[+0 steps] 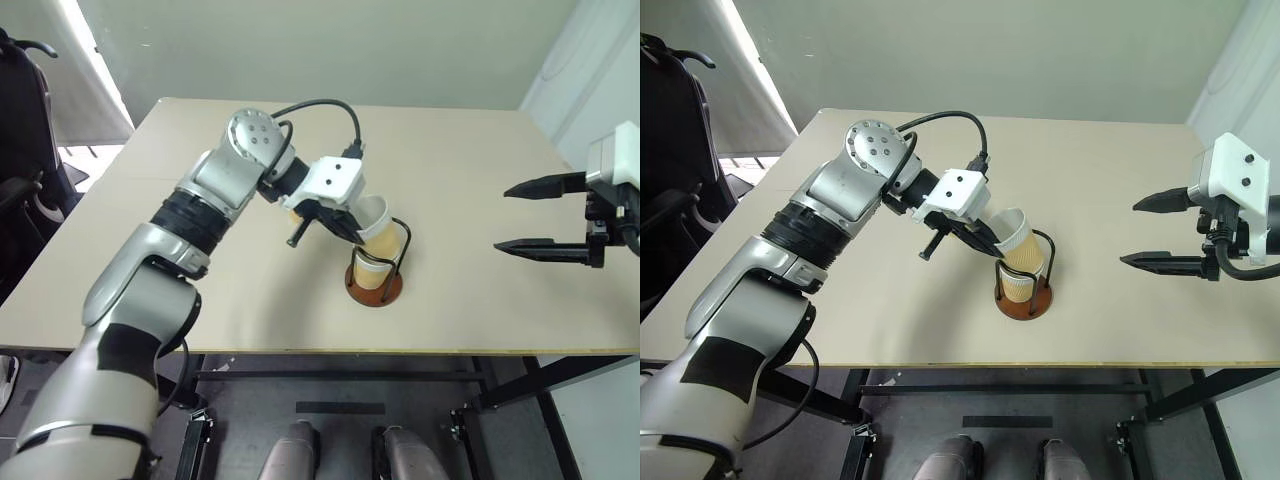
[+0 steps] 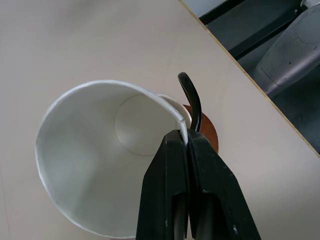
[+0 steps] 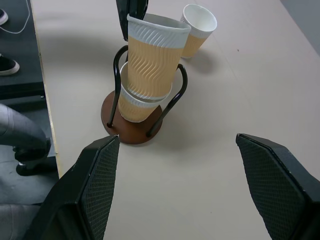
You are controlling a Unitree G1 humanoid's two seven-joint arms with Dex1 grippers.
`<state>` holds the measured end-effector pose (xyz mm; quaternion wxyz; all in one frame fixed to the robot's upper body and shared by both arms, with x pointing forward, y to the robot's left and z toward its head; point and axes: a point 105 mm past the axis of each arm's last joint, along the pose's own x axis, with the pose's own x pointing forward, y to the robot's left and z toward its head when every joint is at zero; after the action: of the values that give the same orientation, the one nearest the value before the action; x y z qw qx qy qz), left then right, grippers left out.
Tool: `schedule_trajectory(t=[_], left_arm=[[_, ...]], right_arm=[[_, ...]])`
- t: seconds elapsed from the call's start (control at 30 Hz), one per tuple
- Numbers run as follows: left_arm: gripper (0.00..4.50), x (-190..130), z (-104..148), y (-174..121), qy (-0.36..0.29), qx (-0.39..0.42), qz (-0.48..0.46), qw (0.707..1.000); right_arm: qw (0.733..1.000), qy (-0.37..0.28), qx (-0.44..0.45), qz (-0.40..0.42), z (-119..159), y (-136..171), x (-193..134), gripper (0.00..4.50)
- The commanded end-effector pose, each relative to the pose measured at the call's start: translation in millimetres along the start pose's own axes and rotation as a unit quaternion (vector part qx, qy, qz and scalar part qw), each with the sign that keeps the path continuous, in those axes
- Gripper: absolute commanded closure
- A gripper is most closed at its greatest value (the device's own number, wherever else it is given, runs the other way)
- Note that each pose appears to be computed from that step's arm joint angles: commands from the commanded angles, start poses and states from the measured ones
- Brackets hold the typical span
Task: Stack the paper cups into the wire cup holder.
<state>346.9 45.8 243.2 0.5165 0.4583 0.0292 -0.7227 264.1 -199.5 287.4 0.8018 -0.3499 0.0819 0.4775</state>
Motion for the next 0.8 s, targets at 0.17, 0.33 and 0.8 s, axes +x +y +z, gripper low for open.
schedule_trajectory(t=[0.17,0.33,0.8], left_arm=[[2.16,-5.1,4.8,1.3,0.005,0.026,-0.005,1.0],[0.37,-4.7,7.5,5.6,-0.007,0.027,0.006,1.0],[0.03,-36.4,-28.9,30.6,0.068,0.032,0.159,0.984]], right_arm=[[0.999,-0.002,-0.028,-0.024,11.0,-3.7,-10.2,0.73],[0.999,-0.002,-0.028,-0.025,10.6,-4.5,-10.2,0.73],[0.997,-0.059,-0.043,-0.019,27.9,-3.4,7.1,0.73]])
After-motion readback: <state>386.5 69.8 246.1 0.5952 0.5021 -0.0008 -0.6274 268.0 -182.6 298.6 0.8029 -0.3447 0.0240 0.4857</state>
